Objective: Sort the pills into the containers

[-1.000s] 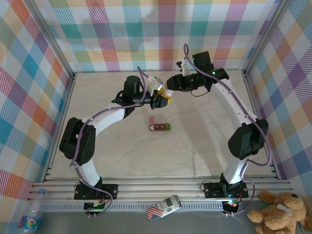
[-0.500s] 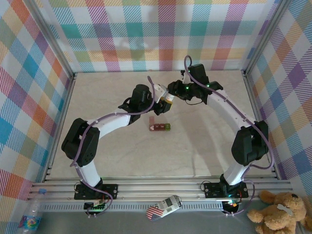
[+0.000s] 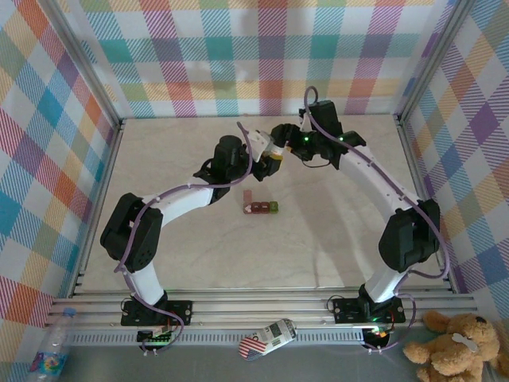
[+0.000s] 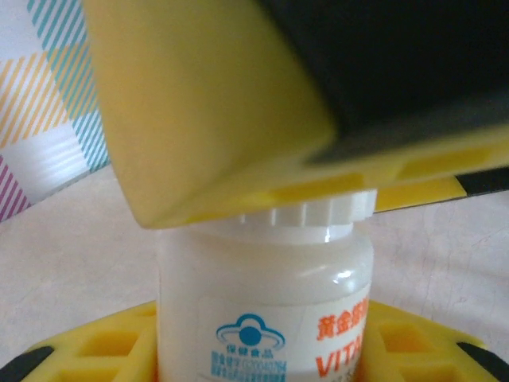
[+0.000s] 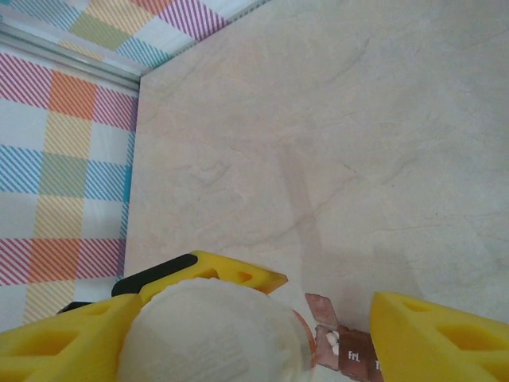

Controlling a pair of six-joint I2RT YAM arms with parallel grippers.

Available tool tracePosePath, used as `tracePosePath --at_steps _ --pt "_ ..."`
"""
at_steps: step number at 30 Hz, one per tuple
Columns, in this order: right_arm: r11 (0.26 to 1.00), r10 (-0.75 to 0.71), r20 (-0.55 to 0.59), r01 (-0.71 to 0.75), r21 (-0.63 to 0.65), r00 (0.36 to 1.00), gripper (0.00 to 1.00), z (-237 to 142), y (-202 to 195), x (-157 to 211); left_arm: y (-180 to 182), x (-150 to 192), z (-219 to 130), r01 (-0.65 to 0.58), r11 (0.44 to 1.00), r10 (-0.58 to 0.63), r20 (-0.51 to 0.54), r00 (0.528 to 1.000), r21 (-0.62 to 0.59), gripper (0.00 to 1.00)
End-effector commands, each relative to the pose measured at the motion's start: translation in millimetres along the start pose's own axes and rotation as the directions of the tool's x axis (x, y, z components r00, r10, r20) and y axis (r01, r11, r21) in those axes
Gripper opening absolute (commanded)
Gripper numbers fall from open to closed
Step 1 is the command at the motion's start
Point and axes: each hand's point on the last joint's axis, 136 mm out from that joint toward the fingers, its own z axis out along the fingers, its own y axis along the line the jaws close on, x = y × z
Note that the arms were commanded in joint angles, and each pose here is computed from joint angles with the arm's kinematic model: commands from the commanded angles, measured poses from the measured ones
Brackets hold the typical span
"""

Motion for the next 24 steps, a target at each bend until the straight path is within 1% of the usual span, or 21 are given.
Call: tracePosePath --at_steps 1,4,8,10,14,17,21,24 --pt "0.997 -0.040 0.039 0.042 -0.068 0.998 0.80 -35 21 -6 8 -36 -7 -0.026 1.000 0.025 0.121 0.992 0.004 0.00" --pt "0.991 -0.082 0.060 0.087 -0.099 0.995 0.84 -49 24 -7 9 -38 -12 -0.023 0.999 0.019 0.126 0.992 0.033 0.00" --pt "0.966 -0.209 0.064 0.216 -0.144 0.976 0.84 -62 30 -8 2 -40 -19 -0.023 0.994 0.009 0.120 0.993 0.110 0.00" --pt "0.938 -0.310 0.057 0.315 -0.147 0.949 0.83 -67 36 -7 -3 -40 -22 -0.021 0.987 0.003 0.112 0.994 0.159 0.00" --pt "0.876 -0.459 -0.013 0.449 -0.176 0.889 0.82 -65 41 -1 -14 -39 -28 -0.011 0.967 -0.012 0.087 0.996 0.255 0.00" --pt "0.843 -0.517 -0.042 0.500 -0.199 0.855 0.82 -63 45 0 -22 -39 -30 -0.002 0.950 -0.017 0.060 0.998 0.312 0.00" --pt "0.836 -0.534 -0.069 0.514 -0.190 0.843 0.80 -57 43 -3 -27 -39 -32 0.000 0.940 -0.020 0.056 0.998 0.341 0.00" --pt "0.834 -0.534 -0.091 0.506 -0.221 0.841 0.79 -53 45 0 -29 -39 -32 0.004 0.935 -0.024 0.052 0.998 0.355 0.00"
